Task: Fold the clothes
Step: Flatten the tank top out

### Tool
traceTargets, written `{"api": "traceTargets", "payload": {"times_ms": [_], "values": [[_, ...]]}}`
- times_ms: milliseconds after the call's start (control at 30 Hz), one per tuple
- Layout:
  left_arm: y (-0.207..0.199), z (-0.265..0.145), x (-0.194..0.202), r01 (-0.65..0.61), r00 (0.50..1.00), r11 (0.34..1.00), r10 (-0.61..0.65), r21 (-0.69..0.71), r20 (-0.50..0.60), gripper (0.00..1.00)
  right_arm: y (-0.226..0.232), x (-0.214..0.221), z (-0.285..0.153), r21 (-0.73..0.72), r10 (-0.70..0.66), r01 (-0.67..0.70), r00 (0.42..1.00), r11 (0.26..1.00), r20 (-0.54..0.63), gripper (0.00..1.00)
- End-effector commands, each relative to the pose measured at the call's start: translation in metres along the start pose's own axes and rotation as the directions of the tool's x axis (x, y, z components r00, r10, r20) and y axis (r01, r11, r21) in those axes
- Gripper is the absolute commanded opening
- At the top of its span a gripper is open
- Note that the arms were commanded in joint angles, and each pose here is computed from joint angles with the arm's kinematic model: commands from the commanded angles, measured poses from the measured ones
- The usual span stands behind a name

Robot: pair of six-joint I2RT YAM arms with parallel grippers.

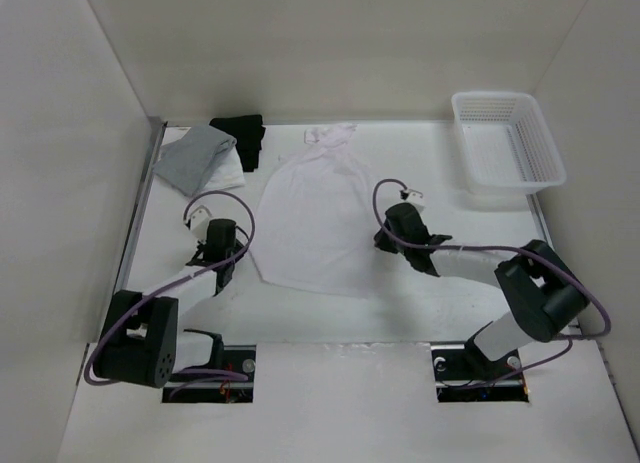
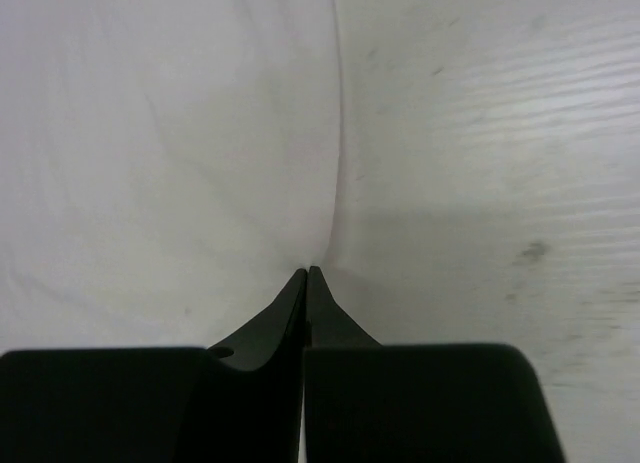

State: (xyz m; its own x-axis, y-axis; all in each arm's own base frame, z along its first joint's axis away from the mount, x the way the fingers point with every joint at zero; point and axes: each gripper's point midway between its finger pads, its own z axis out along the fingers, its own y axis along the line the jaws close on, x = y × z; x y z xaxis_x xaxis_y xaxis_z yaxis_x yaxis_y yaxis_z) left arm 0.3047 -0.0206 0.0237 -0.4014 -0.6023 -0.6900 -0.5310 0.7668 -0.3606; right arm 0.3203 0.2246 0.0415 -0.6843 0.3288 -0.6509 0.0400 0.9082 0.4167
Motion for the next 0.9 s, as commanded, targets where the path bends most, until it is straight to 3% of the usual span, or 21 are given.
{"api": "traceTargets", "payload": {"times_ms": [0,133,200,267,333,500,600,867], "values": [[-0.033,-0.01,0.001,-0.039,0.999,0.996,0.04,0.084,-0.006,0.05,-0.01,-0.035,-0.009,-0.017,0.054,-0.052,0.992,0.998,0.112,0.01],[-0.067,-0.043,0.005,-0.115,0.993,0.982,0.118,0.152,-0.013,0.04,-0.011,-0.037,-0.004,-0.034,0.066,-0.063,0.991,0.997,0.112,0.01],[-0.065,-0.053,0.01,-0.169,0.985,0.978,0.171,0.125,-0.01,0.11,-0.007,-0.04,-0.004,-0.062,0.079,-0.072,0.991,0.995,0.112,0.02],[-0.047,-0.053,0.015,-0.193,0.98,0.978,0.196,0.073,-0.023,0.26,-0.005,-0.04,-0.005,-0.077,0.083,-0.074,0.99,0.994,0.116,0.03],[-0.031,-0.056,0.036,-0.194,0.974,0.979,0.201,0.068,-0.108,0.35,-0.004,-0.035,-0.003,-0.092,0.084,-0.075,0.992,0.993,0.098,0.03],[-0.041,-0.051,0.046,-0.195,0.969,0.976,0.207,0.095,-0.135,0.43,0.005,-0.033,-0.003,-0.13,0.089,-0.078,0.992,0.988,0.087,0.03],[-0.059,-0.046,0.058,-0.208,0.96,0.966,0.231,0.15,-0.159,0.39,0.004,-0.034,-0.003,-0.128,0.09,-0.078,0.992,0.989,0.091,0.04],[-0.061,-0.041,0.065,-0.199,0.955,0.966,0.228,0.164,-0.187,0.04,0.007,-0.035,-0.007,-0.142,0.097,-0.083,0.991,0.986,0.094,0.04]]}}
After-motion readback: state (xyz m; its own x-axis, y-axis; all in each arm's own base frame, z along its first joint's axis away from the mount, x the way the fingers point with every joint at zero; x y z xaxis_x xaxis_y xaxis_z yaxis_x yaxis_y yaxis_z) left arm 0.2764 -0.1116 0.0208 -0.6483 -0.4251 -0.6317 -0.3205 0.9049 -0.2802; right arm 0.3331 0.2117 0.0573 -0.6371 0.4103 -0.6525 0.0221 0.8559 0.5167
